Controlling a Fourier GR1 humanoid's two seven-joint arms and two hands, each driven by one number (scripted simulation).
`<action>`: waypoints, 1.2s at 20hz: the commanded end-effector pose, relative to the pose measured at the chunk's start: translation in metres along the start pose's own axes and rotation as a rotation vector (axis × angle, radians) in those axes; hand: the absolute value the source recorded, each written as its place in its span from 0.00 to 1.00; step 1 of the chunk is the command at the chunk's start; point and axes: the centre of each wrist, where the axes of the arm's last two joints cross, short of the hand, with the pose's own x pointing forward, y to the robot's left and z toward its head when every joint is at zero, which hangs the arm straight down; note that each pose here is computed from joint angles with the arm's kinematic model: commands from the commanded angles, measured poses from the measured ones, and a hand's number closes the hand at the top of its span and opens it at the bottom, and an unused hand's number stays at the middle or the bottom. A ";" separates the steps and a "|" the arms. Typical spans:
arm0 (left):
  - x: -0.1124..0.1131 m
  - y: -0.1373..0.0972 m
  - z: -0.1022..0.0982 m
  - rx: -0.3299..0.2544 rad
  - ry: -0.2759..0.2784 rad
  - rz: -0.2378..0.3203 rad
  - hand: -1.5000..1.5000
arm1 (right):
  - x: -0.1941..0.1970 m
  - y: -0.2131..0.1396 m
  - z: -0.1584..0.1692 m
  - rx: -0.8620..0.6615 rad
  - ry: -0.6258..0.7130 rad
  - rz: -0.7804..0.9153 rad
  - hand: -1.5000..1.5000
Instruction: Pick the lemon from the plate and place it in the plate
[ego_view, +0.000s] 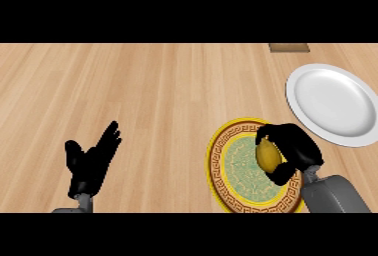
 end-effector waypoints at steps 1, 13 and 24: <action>-0.003 0.009 -0.003 -0.001 0.030 -0.009 0.50 | 0.015 -0.002 -0.005 -0.155 -0.054 -0.068 1.00; 0.002 -0.005 -0.005 -0.067 0.014 -0.021 0.50 | 0.097 -0.084 -0.089 -0.862 0.768 -0.211 1.00; -0.003 -0.014 -0.006 -0.047 0.024 -0.012 0.50 | 0.093 -0.104 -0.111 -1.246 0.960 -0.389 1.00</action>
